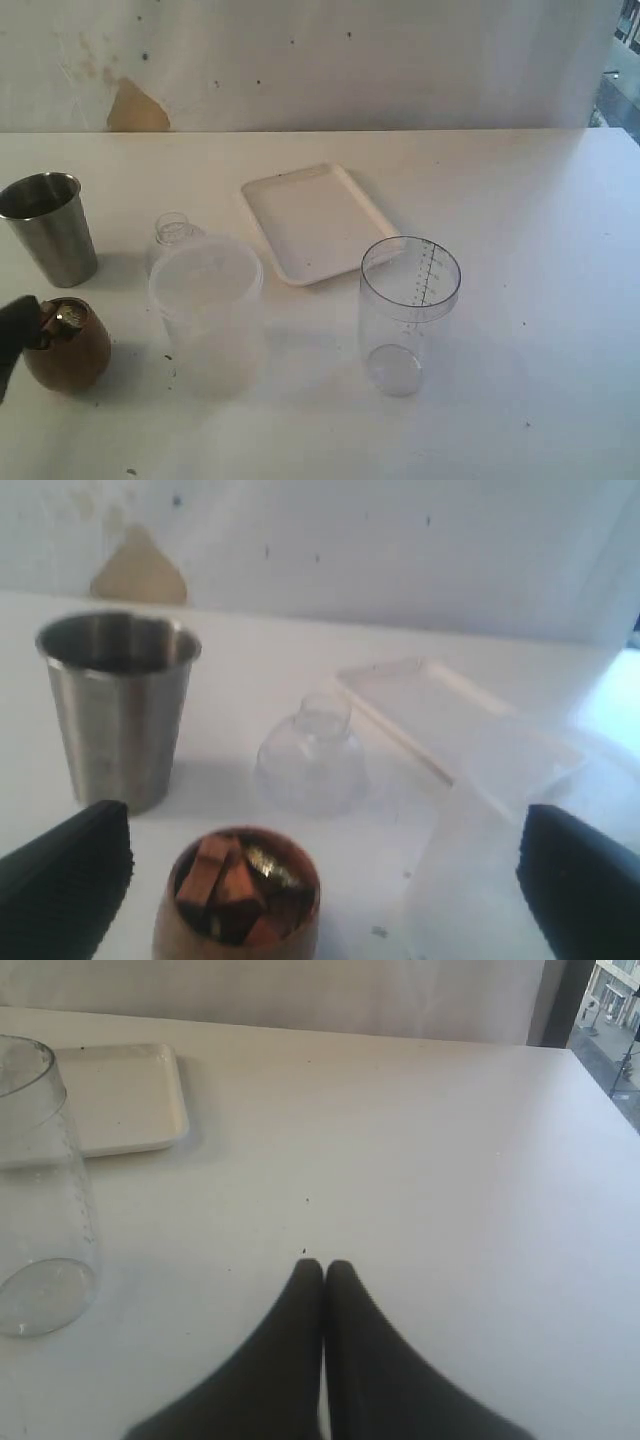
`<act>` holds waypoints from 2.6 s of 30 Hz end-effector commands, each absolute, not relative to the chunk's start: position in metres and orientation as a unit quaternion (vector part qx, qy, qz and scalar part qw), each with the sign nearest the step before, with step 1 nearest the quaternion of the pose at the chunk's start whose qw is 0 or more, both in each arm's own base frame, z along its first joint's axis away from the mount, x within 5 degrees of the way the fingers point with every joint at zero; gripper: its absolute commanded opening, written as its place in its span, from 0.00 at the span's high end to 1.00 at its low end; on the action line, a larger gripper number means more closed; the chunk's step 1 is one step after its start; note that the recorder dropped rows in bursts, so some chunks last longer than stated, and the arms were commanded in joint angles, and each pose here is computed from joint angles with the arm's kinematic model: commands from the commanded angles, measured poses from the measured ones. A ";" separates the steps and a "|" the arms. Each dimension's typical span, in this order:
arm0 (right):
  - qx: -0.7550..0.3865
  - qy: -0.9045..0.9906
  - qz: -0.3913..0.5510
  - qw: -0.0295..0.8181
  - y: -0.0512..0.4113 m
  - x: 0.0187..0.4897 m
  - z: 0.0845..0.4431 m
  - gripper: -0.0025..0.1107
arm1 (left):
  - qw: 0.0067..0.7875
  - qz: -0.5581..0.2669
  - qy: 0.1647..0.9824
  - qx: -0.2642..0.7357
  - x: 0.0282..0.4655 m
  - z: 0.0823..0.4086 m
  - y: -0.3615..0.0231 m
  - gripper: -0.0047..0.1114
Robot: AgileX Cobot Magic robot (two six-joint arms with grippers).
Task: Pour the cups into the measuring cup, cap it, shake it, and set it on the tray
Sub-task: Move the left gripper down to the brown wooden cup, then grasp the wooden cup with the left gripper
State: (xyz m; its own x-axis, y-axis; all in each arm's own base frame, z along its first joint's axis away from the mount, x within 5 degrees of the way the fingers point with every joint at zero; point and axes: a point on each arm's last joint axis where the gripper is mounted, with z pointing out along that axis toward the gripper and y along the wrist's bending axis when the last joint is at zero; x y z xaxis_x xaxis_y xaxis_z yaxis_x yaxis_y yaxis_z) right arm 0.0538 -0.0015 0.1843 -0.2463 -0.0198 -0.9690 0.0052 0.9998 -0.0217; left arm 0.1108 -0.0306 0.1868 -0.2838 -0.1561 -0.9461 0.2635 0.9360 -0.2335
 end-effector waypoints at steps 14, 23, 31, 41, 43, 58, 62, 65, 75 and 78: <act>-0.001 0.789 -0.010 0.614 -0.002 0.054 0.183 0.98 | 0.512 -0.128 0.848 0.055 0.147 0.139 -0.030 0.08; -0.001 0.789 -0.010 0.614 -0.002 0.054 0.183 0.98 | 0.476 -0.134 0.867 0.062 0.160 0.121 -0.033 0.08; -0.001 0.789 -0.010 0.614 -0.002 0.054 0.183 0.98 | 0.465 -0.142 0.869 0.089 0.178 0.109 -0.038 0.08; -0.001 0.789 -0.010 0.614 -0.002 0.054 0.183 0.98 | 0.449 -0.146 0.877 0.095 0.197 0.093 -0.040 0.08; -0.001 0.789 -0.010 0.614 -0.002 0.054 0.183 0.98 | 0.447 -0.143 0.877 0.099 0.201 0.090 -0.041 0.08; -0.001 0.789 -0.010 0.614 -0.002 0.054 0.183 0.98 | 0.462 -0.136 0.868 0.125 0.211 0.088 -0.042 0.22; -0.001 0.789 -0.010 0.614 -0.002 0.054 0.183 0.98 | 0.454 -0.134 0.872 0.127 0.210 0.086 -0.042 0.38; -0.001 0.789 -0.010 0.614 -0.002 0.054 0.183 0.98 | 0.457 -0.135 0.870 0.128 0.210 0.087 -0.042 0.31; -0.001 0.789 -0.010 0.614 -0.002 0.054 0.183 0.98 | 0.464 -0.137 0.866 0.126 0.211 0.088 -0.042 0.24; -0.001 0.789 -0.010 0.614 -0.002 0.054 0.183 0.98 | 0.465 -0.137 0.866 0.125 0.215 0.088 -0.043 0.24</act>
State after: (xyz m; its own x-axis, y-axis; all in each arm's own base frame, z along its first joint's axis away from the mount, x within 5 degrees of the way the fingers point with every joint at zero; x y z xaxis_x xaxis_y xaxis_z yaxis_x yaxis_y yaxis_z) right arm 0.0538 -0.0015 0.1843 -0.2463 -0.0198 -0.9690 0.0052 0.9998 -0.0217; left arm 0.2113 -0.0419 0.0877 -0.5466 0.0961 -0.8319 0.3429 0.9320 -0.1176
